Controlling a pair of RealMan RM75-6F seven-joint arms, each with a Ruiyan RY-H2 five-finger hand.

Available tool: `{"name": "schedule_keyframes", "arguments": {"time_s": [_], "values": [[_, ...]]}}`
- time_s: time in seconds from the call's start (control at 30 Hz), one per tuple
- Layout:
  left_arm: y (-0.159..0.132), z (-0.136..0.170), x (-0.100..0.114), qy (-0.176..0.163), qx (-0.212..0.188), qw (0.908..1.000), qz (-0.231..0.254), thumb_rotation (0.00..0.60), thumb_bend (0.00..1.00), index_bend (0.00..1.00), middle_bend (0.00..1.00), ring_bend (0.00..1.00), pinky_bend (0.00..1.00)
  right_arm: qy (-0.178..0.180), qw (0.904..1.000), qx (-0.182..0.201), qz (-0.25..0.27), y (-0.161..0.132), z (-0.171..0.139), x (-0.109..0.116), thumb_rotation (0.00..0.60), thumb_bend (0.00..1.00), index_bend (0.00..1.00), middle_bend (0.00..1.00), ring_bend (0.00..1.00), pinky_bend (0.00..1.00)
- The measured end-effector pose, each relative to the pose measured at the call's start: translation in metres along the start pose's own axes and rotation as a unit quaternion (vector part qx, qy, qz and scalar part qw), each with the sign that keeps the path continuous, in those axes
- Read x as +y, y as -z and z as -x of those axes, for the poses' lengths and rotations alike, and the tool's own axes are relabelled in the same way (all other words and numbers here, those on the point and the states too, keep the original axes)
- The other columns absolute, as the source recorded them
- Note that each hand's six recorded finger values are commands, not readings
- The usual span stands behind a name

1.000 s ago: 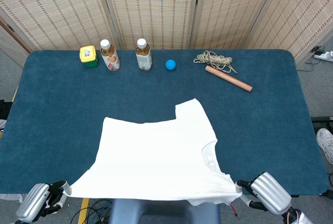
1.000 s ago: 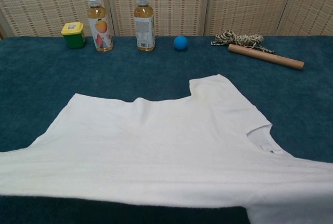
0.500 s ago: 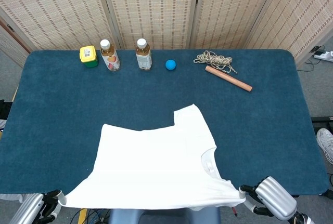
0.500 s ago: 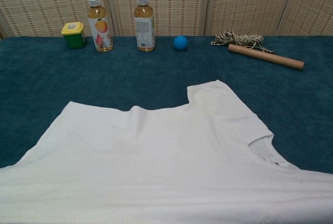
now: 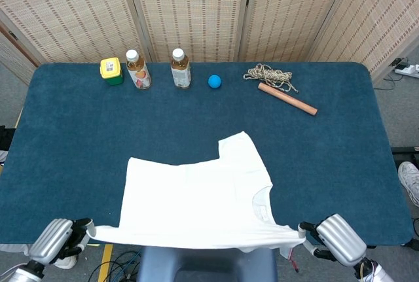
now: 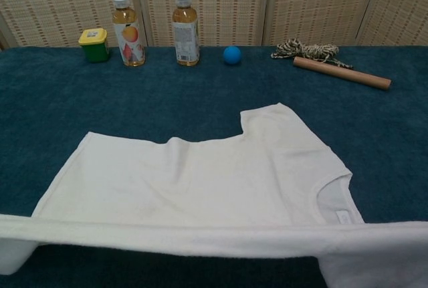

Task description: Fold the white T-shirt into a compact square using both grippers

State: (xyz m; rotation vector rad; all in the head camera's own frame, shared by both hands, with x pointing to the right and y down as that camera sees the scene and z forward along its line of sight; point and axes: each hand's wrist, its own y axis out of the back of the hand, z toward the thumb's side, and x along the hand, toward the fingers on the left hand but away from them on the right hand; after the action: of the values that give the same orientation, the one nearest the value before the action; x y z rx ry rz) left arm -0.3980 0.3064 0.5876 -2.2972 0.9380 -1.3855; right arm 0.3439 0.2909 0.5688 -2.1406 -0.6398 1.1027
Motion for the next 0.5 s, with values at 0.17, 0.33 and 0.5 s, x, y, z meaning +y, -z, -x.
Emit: {"name": "schedule_keyframes", "arguments": {"time_s": [0.17, 0.33, 0.5], "values": [[0.001, -0.039, 0.014, -0.001, -0.012, 0.9997, -0.023, 0.600, 0.58, 0.60, 0.96, 0.86, 1.00, 0.002, 0.9999, -0.009, -0.006, 0.001, 0.013, -0.002, 0.600, 0.62, 0.88, 1.00, 1.00, 1.00], [0.002, -0.072, 0.021, 0.000, -0.016, 0.9991, -0.039, 0.600, 0.58, 0.60, 0.96, 0.86, 1.00, 0.003, 0.9998, -0.016, -0.014, 0.003, 0.025, -0.005, 0.600, 0.62, 0.88, 1.00, 1.00, 1.00], [0.001, -0.098, 0.021, 0.013, -0.017, 0.9982, -0.055, 0.600, 0.58, 0.60, 0.96, 0.86, 1.00, 0.011, 0.9995, -0.023, -0.020, 0.003, 0.044, -0.007, 0.600, 0.62, 0.88, 1.00, 1.00, 1.00]]}}
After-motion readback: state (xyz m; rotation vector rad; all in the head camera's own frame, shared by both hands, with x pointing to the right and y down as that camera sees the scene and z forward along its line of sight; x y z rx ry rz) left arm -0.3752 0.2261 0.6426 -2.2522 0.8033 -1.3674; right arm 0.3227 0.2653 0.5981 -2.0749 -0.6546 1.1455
